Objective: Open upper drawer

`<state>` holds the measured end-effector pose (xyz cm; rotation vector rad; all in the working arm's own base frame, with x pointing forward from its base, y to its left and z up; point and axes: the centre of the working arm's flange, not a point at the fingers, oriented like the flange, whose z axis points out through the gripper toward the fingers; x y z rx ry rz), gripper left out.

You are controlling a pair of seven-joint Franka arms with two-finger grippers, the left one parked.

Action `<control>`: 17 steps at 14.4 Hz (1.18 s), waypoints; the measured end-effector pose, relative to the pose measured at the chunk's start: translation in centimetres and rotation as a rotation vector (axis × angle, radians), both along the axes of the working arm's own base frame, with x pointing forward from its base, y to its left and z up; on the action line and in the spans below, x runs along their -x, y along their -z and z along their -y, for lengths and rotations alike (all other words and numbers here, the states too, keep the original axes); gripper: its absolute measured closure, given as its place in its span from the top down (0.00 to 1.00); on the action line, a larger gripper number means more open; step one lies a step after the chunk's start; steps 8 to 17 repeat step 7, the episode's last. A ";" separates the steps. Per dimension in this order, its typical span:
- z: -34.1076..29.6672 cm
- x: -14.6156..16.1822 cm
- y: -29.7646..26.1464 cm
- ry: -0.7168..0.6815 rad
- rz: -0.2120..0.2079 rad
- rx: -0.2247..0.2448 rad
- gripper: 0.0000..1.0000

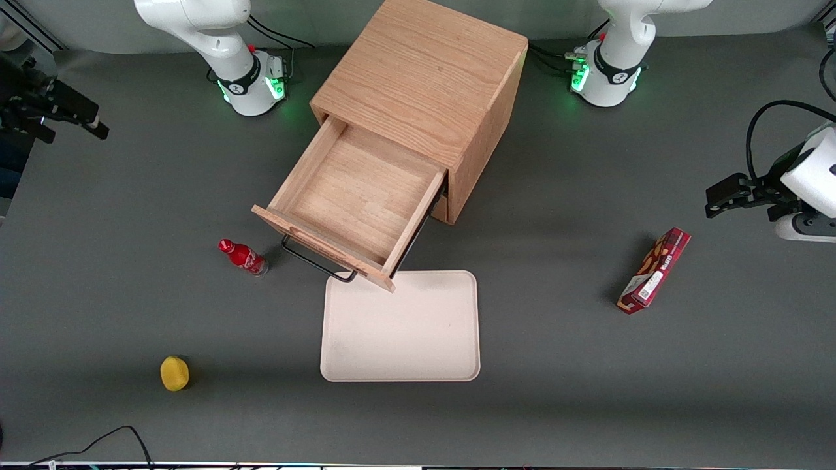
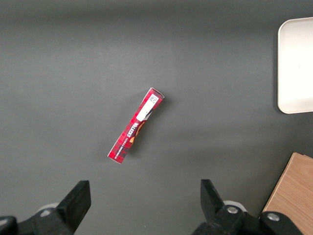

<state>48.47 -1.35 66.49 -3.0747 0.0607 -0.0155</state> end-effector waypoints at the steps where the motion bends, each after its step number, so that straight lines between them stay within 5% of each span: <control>1: -0.1 -0.9 0.8 0.007 0.000 0.003 1.00; 6: -0.1 -4.5 5.0 0.048 -0.021 0.017 1.00; 17: -0.1 -4.7 5.3 0.053 -0.024 0.018 1.00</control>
